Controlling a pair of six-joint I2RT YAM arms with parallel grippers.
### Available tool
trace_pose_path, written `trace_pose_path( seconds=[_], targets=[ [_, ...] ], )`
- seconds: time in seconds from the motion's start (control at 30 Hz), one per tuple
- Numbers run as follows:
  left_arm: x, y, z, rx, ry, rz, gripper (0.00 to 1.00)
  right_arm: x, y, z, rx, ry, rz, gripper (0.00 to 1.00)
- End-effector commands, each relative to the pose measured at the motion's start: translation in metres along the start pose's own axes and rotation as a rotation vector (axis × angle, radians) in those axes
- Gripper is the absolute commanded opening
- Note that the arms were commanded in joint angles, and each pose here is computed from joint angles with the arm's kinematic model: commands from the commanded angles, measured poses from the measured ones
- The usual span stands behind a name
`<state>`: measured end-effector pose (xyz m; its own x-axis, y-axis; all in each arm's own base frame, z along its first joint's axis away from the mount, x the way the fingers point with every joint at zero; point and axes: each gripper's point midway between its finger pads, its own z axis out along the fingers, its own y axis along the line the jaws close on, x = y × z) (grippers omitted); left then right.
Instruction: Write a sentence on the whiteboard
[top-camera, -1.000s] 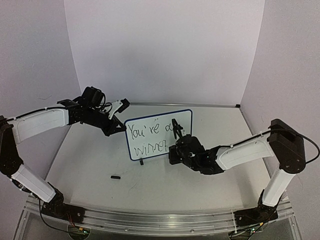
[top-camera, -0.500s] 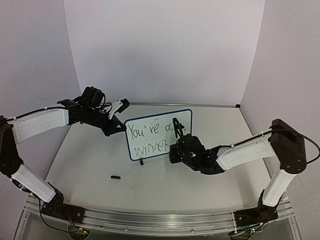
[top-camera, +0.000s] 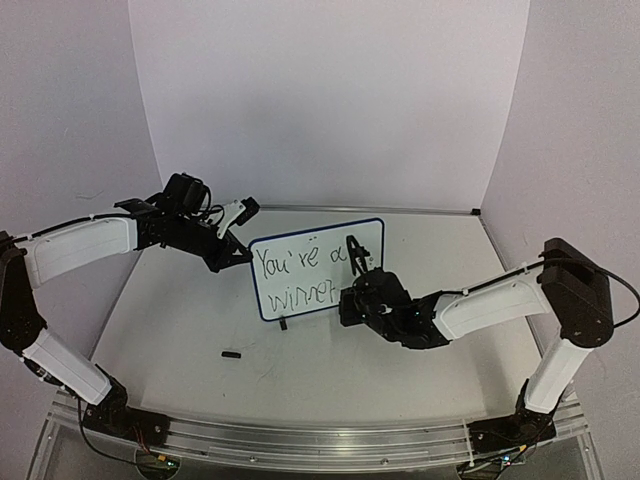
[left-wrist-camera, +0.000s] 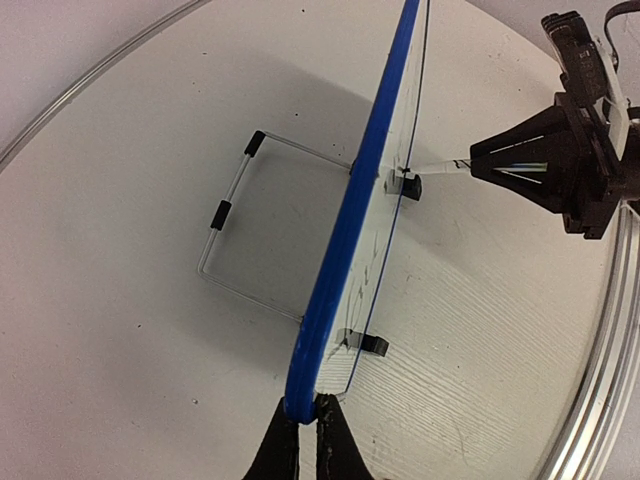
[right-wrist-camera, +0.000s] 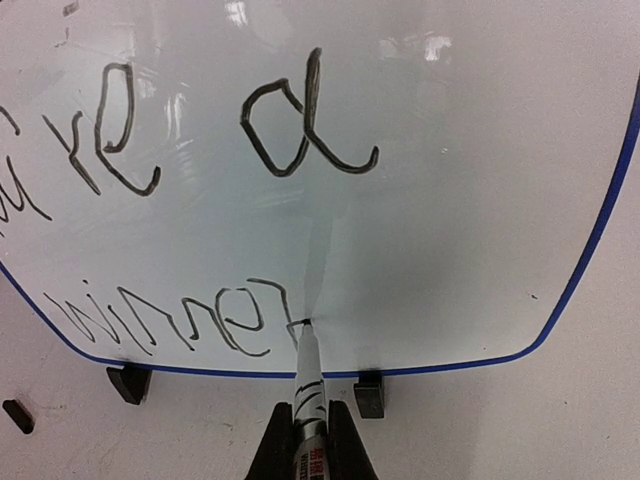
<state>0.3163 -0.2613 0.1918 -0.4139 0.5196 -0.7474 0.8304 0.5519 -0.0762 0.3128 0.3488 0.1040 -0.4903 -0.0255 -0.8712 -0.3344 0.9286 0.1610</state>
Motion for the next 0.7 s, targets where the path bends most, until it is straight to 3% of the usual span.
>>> trace_pose_path(
  seconds=[0.0,0.3,0.67],
  targets=[
    [0.024,0.014,0.005,-0.07,0.098,0.004,0.0,-0.023,-0.002,-0.013,-0.007,-0.068,0.026,0.0],
    [0.024,0.014,0.006,-0.069,0.1,0.004,0.0,-0.038,0.005,-0.043,-0.132,-0.104,0.004,0.0],
    [0.026,0.014,0.006,-0.074,0.106,0.005,0.0,-0.026,-0.025,-0.047,-0.264,-0.022,0.025,0.0]
  ],
)
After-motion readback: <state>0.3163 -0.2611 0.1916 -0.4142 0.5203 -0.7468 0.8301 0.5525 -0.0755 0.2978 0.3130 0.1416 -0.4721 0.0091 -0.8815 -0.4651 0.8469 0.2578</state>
